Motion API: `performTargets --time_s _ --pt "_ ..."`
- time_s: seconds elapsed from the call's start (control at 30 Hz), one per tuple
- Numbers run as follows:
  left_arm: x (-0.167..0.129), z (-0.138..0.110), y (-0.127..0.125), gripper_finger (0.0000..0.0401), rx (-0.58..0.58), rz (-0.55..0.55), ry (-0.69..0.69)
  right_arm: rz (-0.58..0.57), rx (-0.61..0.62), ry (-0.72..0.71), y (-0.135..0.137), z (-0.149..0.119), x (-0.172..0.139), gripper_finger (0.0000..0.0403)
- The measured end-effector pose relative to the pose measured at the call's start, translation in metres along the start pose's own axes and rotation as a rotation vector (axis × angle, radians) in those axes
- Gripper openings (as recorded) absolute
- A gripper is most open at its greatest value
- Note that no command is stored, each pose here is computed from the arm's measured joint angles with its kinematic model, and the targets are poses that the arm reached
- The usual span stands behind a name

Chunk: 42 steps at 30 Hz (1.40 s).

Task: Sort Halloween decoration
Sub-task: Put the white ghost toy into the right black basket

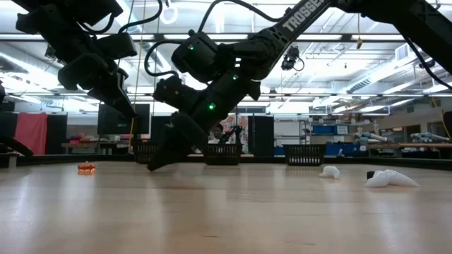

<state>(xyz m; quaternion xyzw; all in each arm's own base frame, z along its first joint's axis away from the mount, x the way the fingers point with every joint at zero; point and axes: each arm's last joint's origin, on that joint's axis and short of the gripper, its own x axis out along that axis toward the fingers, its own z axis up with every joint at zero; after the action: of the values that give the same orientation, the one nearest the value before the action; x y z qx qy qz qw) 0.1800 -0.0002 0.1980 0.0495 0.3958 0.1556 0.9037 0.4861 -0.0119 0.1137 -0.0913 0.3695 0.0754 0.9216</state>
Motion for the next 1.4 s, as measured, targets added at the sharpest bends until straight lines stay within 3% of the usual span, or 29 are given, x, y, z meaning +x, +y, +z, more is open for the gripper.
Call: performTargets --time_s 0.43,0.83,1.4 --pt "0.000 0.000 0.000 0.0000 -0.002 0.002 -0.002 0.013 0.006 0.134 -0.002 -0.003 -0.016 0.0064" --pt "0.000 0.000 0.000 0.0000 -0.003 0.003 -0.003 0.009 0.056 0.290 -0.024 0.005 -0.076 0.0064" --pt "0.000 -0.001 -0.001 0.0000 -0.007 -0.004 0.005 -0.217 0.170 0.691 -0.092 -0.039 -0.133 0.0064"
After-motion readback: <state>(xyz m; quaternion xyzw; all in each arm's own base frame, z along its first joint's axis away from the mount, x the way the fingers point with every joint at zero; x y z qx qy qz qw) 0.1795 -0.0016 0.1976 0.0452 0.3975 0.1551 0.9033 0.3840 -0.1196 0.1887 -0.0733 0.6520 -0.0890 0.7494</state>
